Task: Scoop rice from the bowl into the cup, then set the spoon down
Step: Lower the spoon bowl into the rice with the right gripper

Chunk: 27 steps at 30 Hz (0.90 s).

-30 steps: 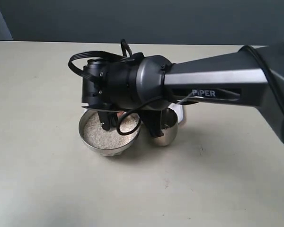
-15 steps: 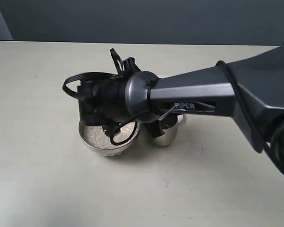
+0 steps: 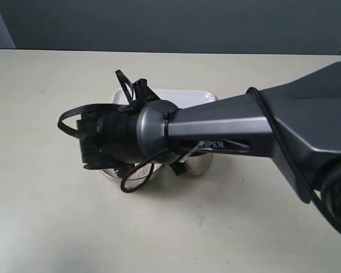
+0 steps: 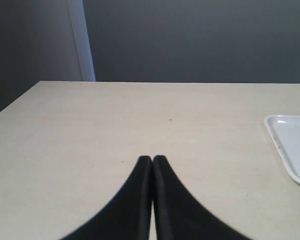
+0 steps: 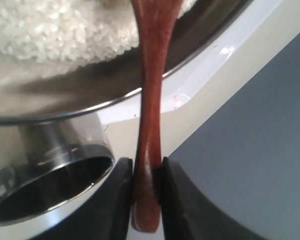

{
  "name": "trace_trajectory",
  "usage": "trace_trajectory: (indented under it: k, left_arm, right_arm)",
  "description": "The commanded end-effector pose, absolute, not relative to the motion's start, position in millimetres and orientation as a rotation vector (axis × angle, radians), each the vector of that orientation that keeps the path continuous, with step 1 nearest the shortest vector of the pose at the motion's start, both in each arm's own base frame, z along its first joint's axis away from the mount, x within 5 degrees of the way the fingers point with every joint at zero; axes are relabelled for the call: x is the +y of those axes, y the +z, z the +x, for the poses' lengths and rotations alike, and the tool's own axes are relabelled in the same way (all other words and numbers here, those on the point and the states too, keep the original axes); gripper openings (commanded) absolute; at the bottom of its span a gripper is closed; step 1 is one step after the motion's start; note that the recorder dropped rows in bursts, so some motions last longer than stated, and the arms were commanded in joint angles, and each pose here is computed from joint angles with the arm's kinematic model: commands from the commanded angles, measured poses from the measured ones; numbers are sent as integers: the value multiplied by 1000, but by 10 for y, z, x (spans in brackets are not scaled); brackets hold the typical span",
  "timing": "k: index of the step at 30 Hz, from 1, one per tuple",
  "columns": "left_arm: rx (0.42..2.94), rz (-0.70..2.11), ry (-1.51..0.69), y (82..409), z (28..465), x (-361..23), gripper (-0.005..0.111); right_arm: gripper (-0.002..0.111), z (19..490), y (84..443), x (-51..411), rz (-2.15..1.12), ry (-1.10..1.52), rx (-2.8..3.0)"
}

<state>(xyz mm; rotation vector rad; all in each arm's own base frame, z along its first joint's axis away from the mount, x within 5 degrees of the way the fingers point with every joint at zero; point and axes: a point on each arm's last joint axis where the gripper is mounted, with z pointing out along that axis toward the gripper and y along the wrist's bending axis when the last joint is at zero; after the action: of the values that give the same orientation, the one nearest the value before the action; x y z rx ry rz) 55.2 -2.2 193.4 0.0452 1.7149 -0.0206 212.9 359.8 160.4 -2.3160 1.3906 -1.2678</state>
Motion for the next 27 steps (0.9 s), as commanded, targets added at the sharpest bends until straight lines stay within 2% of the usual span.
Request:
trace_trajectory:
  k: [1,27]
  left_arm:
    - [1715,54,-32,1921,554,-29,1]
    - [1715,54,-32,1921,554,-29,1]
  right_arm:
    - [-1,2095,1602,3602,-2351,-1250,1392]
    - [-1,2026,1573,3593,-2445,-1126,1463]
